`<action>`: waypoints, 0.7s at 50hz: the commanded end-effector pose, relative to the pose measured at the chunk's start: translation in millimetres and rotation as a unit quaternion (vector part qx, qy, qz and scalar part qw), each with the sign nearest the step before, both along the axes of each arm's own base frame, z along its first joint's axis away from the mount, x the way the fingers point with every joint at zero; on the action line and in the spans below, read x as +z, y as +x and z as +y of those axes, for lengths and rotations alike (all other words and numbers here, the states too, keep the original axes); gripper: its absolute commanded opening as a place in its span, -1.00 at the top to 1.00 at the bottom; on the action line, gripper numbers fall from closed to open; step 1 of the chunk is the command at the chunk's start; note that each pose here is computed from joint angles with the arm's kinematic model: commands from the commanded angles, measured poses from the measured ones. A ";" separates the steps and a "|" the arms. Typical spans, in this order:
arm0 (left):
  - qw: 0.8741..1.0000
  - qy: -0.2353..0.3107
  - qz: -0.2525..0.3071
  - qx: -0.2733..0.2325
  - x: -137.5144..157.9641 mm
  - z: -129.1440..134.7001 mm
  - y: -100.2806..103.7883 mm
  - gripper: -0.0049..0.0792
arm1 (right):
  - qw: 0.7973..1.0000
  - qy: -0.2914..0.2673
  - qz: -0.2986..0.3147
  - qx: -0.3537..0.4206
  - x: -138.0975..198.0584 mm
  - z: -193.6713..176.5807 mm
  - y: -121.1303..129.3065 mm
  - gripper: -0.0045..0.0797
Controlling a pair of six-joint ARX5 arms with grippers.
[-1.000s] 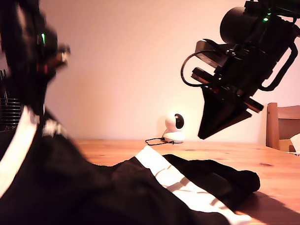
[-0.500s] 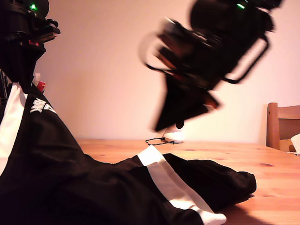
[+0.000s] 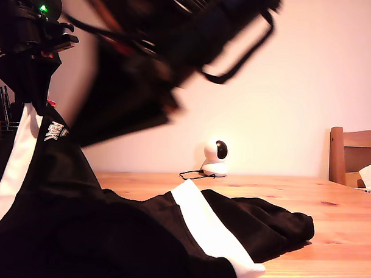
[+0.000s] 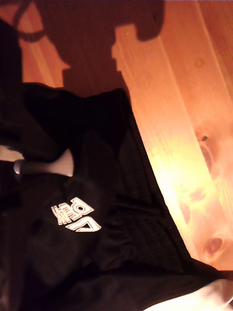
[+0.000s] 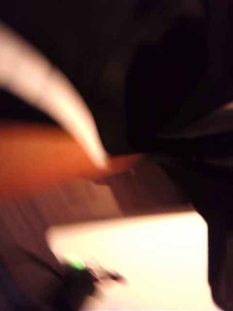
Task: Fold the shorts in front of you. After folding it, place it to the right side.
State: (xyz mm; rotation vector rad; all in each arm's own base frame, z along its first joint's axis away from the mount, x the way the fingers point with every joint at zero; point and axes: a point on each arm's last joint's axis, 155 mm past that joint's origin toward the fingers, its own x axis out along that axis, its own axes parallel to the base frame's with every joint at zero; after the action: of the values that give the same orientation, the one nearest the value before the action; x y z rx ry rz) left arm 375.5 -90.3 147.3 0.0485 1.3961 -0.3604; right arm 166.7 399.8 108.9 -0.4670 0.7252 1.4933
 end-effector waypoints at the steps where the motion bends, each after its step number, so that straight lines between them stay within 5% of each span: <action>1: 1.000 0.002 0.018 0.000 -13.7 1.8 1.1 0.93 | 0.998 -0.009 -0.031 0.044 -11.0 2.0 -15.1 0.43; 19: 1.000 -0.019 0.016 -0.015 -11.7 -6.4 0.9 0.93 | 0.959 -0.036 -0.205 0.192 -29.5 14.8 -39.1 0.18; 35: 0.999 -0.023 0.018 -0.027 -11.5 -7.9 -1.5 0.93 | 0.933 -0.058 -0.288 0.210 -55.3 29.2 -18.9 0.07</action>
State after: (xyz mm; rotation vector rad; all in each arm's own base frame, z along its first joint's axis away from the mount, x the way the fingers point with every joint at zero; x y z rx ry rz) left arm 374.3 -99.5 143.9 0.0492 1.3997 -0.4382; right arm 150.4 429.3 61.5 -1.1259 0.2650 1.5898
